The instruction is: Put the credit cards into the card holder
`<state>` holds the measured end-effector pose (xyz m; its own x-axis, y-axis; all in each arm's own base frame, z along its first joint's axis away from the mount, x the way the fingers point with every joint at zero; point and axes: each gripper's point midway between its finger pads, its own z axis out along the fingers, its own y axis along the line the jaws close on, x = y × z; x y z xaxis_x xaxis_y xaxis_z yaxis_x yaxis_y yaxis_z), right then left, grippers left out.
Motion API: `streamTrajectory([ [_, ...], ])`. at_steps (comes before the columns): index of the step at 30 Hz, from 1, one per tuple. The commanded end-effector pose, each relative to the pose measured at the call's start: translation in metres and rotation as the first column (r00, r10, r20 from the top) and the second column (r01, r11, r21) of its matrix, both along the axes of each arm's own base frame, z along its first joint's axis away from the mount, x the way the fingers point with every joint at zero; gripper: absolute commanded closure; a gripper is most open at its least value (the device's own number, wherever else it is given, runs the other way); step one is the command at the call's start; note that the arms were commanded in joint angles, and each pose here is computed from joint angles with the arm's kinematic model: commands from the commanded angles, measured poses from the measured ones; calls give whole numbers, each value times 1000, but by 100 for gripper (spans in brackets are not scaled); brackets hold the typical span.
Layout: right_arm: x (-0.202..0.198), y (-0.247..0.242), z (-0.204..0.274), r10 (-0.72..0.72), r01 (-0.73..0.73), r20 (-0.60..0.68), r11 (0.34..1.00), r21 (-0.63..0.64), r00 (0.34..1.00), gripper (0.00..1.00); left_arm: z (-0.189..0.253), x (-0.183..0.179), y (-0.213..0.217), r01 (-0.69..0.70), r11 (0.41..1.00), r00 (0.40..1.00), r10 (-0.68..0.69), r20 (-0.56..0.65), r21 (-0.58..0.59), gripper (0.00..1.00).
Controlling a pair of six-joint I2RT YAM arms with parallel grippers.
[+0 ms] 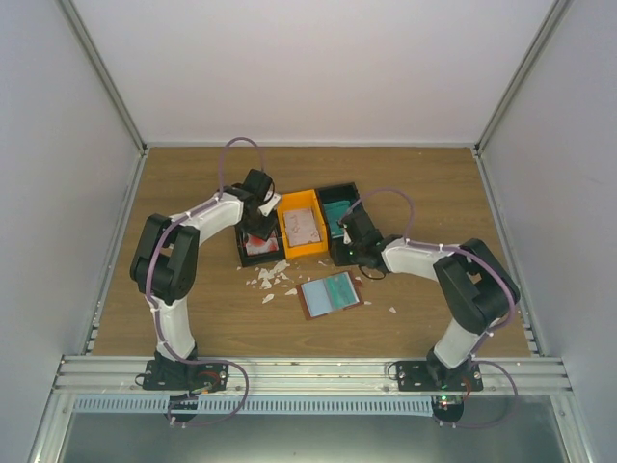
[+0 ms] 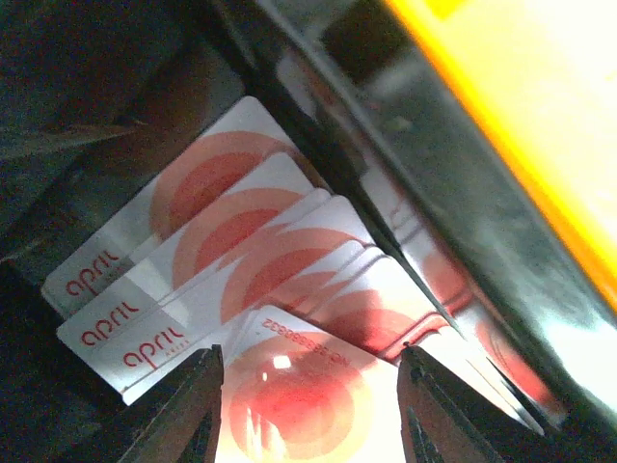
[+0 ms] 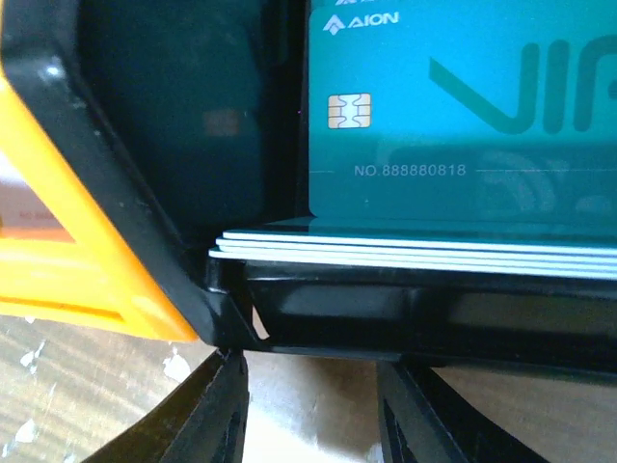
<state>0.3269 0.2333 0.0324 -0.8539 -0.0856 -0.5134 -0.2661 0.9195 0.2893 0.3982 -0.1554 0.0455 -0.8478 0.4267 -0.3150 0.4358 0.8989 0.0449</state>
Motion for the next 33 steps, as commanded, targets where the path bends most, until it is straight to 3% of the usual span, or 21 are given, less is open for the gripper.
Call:
streamTrajectory([
  [1,32,1,17,-14,19,119,999,-41,993,63,-15,-42,-11,26,999,993,-31,-116,-43,47],
  [14,87,0,29,-27,42,214,997,-65,976,63,-4,-59,-25,67,997,994,-71,-87,-48,46],
  [22,73,1,46,-58,53,219,998,27,974,62,22,-28,-10,70,995,994,-75,80,66,53],
  [24,64,4,50,-54,41,205,997,64,977,60,31,-25,-13,91,995,986,-96,136,43,54],
  [27,51,8,55,-45,25,198,994,103,979,59,34,-28,-15,104,995,987,-102,124,-9,53],
  [33,26,22,51,-12,-13,170,990,143,985,57,19,-31,-9,122,993,992,-122,42,7,50],
])
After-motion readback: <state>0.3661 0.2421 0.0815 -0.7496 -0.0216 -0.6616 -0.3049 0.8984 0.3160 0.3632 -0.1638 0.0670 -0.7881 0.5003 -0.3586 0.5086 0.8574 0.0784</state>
